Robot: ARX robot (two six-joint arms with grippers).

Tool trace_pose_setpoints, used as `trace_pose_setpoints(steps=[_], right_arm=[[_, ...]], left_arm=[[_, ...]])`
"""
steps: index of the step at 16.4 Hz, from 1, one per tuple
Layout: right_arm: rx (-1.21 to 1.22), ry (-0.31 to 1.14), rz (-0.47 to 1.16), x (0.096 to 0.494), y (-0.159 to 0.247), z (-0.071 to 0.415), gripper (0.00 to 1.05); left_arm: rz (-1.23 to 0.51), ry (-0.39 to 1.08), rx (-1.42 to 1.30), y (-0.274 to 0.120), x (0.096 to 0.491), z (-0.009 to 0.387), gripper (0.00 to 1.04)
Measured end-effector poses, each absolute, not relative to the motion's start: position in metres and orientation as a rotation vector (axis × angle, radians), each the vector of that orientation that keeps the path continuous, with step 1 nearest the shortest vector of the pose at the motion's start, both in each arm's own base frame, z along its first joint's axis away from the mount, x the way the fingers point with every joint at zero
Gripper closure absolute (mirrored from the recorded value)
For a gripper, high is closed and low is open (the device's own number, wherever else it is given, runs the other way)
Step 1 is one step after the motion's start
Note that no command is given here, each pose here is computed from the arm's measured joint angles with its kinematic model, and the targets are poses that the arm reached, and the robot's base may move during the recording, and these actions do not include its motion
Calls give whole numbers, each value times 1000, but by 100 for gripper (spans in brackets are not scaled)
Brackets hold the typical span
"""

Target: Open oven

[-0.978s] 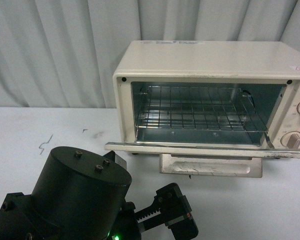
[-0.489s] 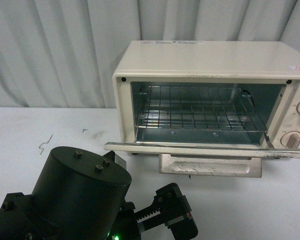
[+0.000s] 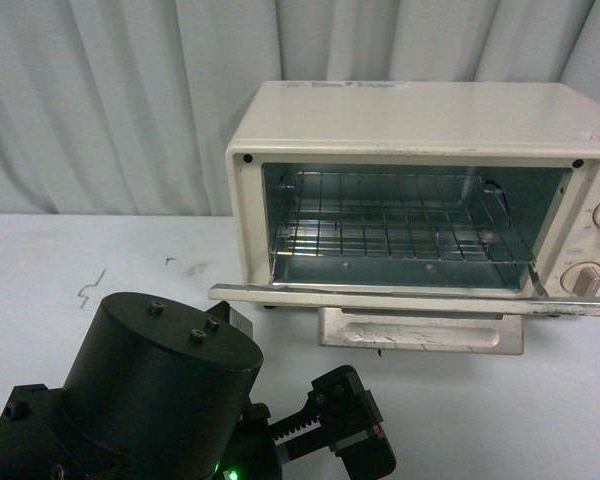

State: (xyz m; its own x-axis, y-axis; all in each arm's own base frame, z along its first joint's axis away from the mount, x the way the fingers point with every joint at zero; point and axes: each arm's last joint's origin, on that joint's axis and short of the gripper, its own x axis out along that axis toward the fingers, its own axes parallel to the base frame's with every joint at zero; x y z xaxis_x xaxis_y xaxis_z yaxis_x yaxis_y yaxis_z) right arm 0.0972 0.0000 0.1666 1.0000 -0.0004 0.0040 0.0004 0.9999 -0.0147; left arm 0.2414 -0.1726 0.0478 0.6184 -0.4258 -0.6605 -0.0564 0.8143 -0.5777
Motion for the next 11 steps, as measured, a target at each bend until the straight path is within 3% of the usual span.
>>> trace_pose_setpoints(steps=[11], right_arm=[[-15,-5,0,97,0,167,12]], left_arm=[[-228,890,-599,-173,241,48,7]])
